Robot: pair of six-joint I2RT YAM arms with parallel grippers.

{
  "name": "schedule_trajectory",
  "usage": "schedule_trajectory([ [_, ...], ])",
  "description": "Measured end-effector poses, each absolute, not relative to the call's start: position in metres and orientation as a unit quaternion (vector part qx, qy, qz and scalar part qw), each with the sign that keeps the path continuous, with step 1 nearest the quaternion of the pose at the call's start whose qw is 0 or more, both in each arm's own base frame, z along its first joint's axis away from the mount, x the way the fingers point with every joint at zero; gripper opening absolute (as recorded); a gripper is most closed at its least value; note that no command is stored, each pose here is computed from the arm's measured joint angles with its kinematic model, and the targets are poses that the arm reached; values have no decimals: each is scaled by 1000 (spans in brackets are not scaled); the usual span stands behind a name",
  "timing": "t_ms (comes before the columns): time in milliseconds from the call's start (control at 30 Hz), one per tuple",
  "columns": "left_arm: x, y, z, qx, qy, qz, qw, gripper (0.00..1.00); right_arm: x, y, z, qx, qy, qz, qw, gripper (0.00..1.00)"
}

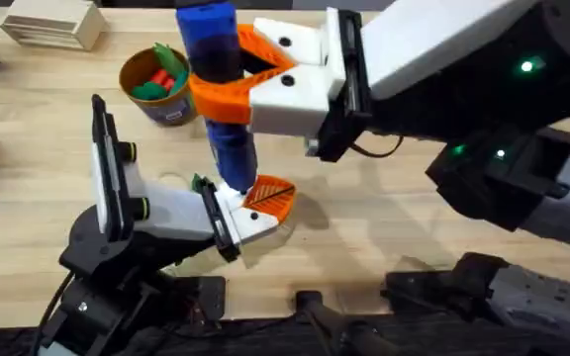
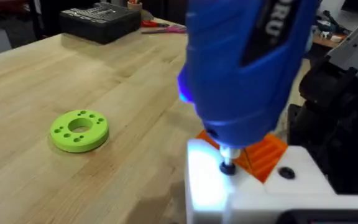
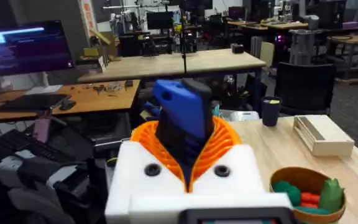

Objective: Pick up the gripper from the table and insert it into the empty holder that is missing its gripper. Then pick up a screw, insert it into the mounting hole, and use the screwdriver to tighten it. Finally, clean up the table by picking up the vegetable and placing it into the bucket.

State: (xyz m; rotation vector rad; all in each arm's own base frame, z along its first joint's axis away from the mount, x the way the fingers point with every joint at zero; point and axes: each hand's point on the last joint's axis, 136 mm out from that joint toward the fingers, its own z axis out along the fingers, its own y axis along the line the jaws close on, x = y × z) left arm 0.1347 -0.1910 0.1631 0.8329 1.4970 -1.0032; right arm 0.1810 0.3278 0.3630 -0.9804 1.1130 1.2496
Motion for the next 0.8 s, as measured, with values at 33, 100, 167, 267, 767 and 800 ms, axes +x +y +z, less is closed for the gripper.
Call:
schedule_trajectory([
  [33,135,-191,163,351,632,-423,546,10,182,328,362,-416,476,531,564,28],
  [100,135,-191,163,351,632,-423,546,10,182,328,362,-416,477,530,564,28],
  [167,135,-191,163,351,632,-423,546,10,182,328,361,-416,477,531,564,28],
  [267,135,-191,163,351,632,-423,546,10,182,328,361,-416,477,530,564,28],
  [767,135,-191,163,351,631,-423,547,10,182,328,363,-415,474,529,569,28],
  [800,135,-191,163,351,632,-423,547,10,185,321,381,-391,454,537,594,28],
])
